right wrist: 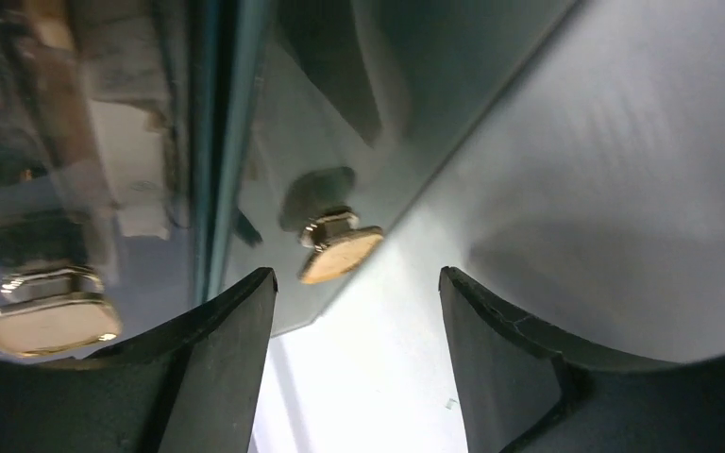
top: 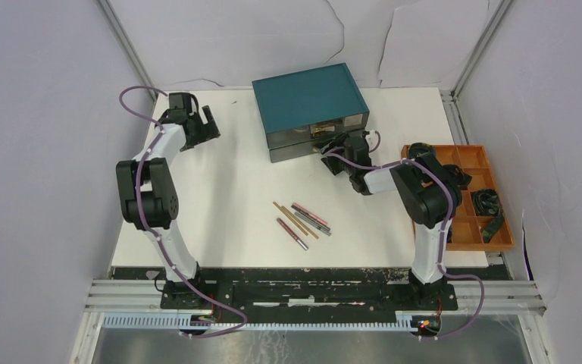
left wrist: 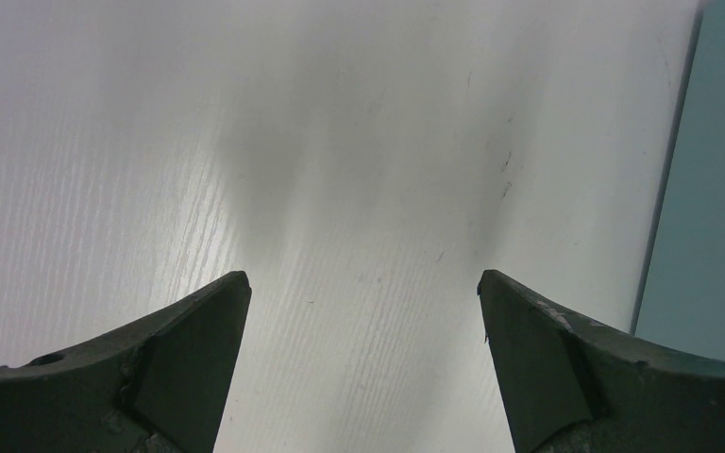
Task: Organize the makeup
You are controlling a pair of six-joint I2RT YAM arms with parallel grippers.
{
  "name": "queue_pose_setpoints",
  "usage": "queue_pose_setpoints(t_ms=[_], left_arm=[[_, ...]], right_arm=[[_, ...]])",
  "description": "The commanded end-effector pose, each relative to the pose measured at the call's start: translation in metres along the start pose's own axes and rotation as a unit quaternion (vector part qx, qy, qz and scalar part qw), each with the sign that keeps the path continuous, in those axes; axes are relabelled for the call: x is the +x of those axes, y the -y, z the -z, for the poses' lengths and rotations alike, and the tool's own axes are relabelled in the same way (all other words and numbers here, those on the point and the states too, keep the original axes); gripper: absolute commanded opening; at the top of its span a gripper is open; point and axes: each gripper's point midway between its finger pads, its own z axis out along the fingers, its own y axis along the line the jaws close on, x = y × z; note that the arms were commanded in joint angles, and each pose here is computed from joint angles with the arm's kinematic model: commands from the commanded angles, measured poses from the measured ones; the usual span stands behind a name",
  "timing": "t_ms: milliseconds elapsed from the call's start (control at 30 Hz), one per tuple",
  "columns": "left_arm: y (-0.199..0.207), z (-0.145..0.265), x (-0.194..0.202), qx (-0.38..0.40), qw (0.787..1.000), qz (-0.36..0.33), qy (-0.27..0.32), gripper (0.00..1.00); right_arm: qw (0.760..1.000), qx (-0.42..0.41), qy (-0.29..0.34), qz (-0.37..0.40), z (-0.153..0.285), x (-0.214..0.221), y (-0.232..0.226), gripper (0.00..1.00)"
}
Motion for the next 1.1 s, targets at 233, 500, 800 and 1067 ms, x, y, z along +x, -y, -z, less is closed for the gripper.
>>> queue_pose_setpoints(t_ms=[233, 500, 800, 1067], left_arm=[[0.001, -0.007, -0.012, 0.003, 1.000, -0.012, 0.014, 0.98], [0.000, -0.009, -0.012, 0.002, 1.000, -0.012, 0.013, 0.98], [0.000, -0.011, -0.010, 0.002, 1.000, -0.012, 0.010, 0.97], [0.000, -0.009, -0.011, 0.000, 1.000, -0.012, 0.013, 0.97]], right_arm=[[0.994, -0.095, 0.047, -0.039, -0.011, -0.026, -0.047, 0.70], [0.994, -0.086, 0.048, -0.039, -0.019, -0.028, -0.039, 0.49], [0.994, -0.096, 0.032, -0.048, -0.012, -0.022, -0.037, 0.32], [0.995, -0.090, 0.002, -0.035, 0.025, -0.009, -0.027, 0.31]])
